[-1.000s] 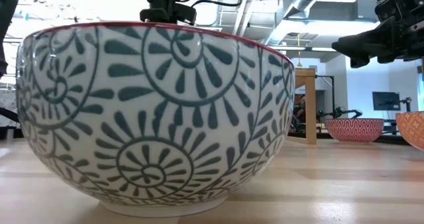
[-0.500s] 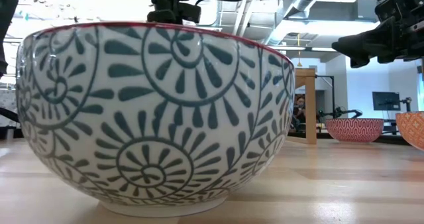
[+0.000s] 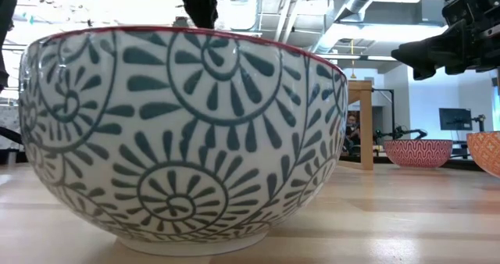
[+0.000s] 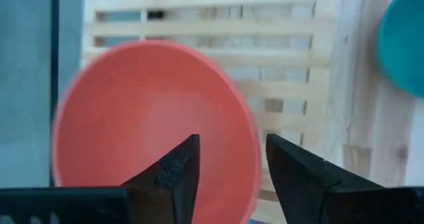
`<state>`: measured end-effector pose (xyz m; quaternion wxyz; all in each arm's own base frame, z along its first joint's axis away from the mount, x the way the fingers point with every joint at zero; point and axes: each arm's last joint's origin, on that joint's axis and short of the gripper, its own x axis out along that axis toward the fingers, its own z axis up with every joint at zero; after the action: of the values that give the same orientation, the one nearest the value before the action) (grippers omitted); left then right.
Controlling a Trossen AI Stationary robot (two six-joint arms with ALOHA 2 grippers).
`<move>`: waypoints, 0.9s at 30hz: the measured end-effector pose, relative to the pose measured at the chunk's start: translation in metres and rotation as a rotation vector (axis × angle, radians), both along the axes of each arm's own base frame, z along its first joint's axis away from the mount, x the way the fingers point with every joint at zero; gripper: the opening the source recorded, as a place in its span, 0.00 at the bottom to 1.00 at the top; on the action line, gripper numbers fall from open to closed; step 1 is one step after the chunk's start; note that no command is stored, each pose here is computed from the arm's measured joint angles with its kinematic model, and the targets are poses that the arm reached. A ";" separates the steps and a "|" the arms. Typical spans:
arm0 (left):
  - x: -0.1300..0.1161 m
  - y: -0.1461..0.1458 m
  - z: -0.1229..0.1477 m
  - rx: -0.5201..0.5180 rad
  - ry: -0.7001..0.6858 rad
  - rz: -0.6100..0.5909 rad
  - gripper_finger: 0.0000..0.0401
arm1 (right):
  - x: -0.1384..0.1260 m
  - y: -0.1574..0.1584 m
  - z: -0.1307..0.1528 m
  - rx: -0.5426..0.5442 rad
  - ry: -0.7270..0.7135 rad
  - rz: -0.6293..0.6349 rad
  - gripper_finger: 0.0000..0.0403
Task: Place and stack bowls onto a shelf
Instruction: Stack the large green bowl on top of the large orange bowl on the shelf
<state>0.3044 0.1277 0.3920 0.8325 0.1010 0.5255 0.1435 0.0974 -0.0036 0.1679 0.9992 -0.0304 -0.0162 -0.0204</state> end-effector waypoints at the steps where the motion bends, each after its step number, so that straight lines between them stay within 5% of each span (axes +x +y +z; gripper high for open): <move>1: -0.001 -0.001 0.006 0.001 -0.021 0.005 0.40 | 0.000 0.000 0.000 0.000 0.001 0.000 0.34; 6: -0.009 -0.006 0.040 -0.063 -0.176 0.061 0.40 | 0.000 0.000 0.000 0.000 0.000 0.000 0.34; 12: -0.037 -0.019 0.072 -0.279 -0.451 0.109 0.40 | 0.000 0.000 0.000 0.000 0.000 0.000 0.34; 16: -0.063 -0.038 0.084 -0.301 -0.609 0.106 0.40 | 0.000 0.000 0.000 0.000 0.001 0.000 0.34; 22: -0.112 -0.070 0.071 -0.267 -0.802 0.158 0.40 | 0.000 0.000 0.000 0.000 0.000 0.000 0.34; 27: -0.138 -0.084 0.032 -0.326 -0.697 0.286 0.40 | 0.000 0.000 0.000 0.000 0.000 0.000 0.34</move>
<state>0.1664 0.0441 0.4240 0.9375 -0.1609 0.2363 0.1982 0.0974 -0.0035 0.1680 0.9992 -0.0303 -0.0162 -0.0204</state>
